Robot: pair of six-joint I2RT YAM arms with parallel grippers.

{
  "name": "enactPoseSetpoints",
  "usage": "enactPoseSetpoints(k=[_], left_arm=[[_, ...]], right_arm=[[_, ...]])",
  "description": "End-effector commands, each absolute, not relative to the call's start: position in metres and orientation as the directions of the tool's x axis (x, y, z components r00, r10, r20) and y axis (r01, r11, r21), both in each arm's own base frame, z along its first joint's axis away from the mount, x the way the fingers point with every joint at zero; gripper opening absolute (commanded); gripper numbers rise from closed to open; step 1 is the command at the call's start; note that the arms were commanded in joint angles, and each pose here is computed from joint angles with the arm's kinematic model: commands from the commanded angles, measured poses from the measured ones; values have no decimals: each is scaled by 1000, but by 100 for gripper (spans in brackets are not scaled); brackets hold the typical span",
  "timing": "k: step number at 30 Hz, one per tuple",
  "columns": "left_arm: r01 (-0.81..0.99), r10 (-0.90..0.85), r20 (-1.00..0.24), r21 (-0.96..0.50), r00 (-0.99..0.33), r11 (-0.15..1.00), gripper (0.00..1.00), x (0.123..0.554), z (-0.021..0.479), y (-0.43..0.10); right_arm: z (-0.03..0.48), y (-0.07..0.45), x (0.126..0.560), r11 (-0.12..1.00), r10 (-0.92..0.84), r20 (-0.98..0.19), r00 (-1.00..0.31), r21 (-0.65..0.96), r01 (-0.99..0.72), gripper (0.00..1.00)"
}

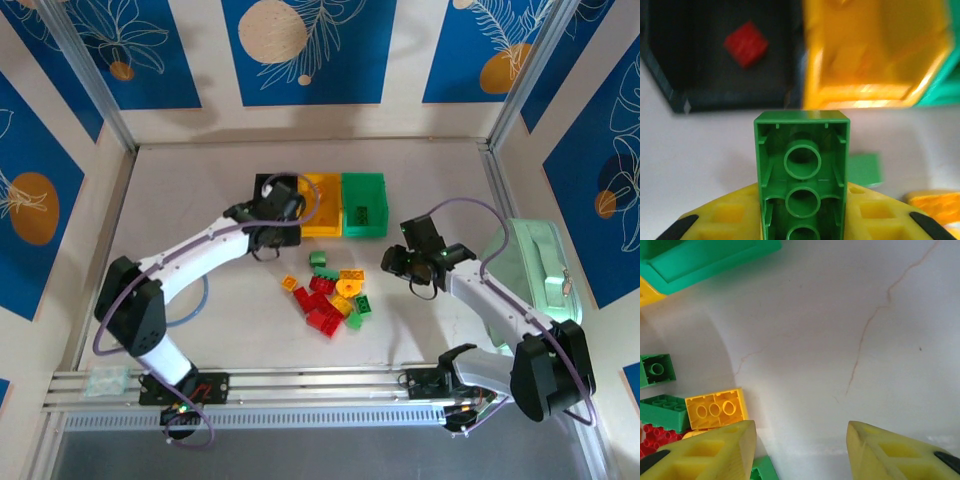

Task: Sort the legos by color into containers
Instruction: Place the lego in the container.

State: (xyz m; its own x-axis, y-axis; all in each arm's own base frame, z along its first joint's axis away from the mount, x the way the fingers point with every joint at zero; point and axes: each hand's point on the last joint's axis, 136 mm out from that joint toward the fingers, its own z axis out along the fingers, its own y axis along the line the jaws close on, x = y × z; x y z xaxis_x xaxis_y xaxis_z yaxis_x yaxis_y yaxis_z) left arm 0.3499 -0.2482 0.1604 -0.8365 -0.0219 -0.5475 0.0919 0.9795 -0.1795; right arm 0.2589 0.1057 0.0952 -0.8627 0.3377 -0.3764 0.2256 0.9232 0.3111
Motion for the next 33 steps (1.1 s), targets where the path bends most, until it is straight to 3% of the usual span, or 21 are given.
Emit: enactPoseSetpoints(k=[1, 12, 23, 25, 27, 28, 33], left_arm=[[181, 66, -527, -171, -848, 969, 23, 365, 160, -272], [329, 199, -521, -169, -830, 929, 24, 422, 163, -363], [401, 225, -551, -222, -803, 889, 28, 447, 161, -409], [410, 226, -559, -227, -797, 884, 38, 451, 161, -413], [423, 226, -566, -243, -792, 873, 60, 452, 166, -417], [429, 228, -574, -243, -787, 870, 64, 452, 170, -418], [460, 238, -623, -222, -745, 860, 69, 448, 201, -415]], right_arm=[[97, 102, 247, 914, 356, -358, -863, 323, 243, 52], [100, 101, 239, 911, 346, -366, -864, 350, 217, 53], [104, 101, 240, 907, 348, -375, -859, 366, 208, 53], [104, 102, 239, 905, 349, -373, -860, 372, 206, 53], [105, 102, 239, 904, 349, -374, -859, 376, 203, 53], [105, 102, 238, 903, 349, -374, -859, 379, 202, 53], [108, 105, 238, 902, 339, -383, -859, 391, 182, 53]])
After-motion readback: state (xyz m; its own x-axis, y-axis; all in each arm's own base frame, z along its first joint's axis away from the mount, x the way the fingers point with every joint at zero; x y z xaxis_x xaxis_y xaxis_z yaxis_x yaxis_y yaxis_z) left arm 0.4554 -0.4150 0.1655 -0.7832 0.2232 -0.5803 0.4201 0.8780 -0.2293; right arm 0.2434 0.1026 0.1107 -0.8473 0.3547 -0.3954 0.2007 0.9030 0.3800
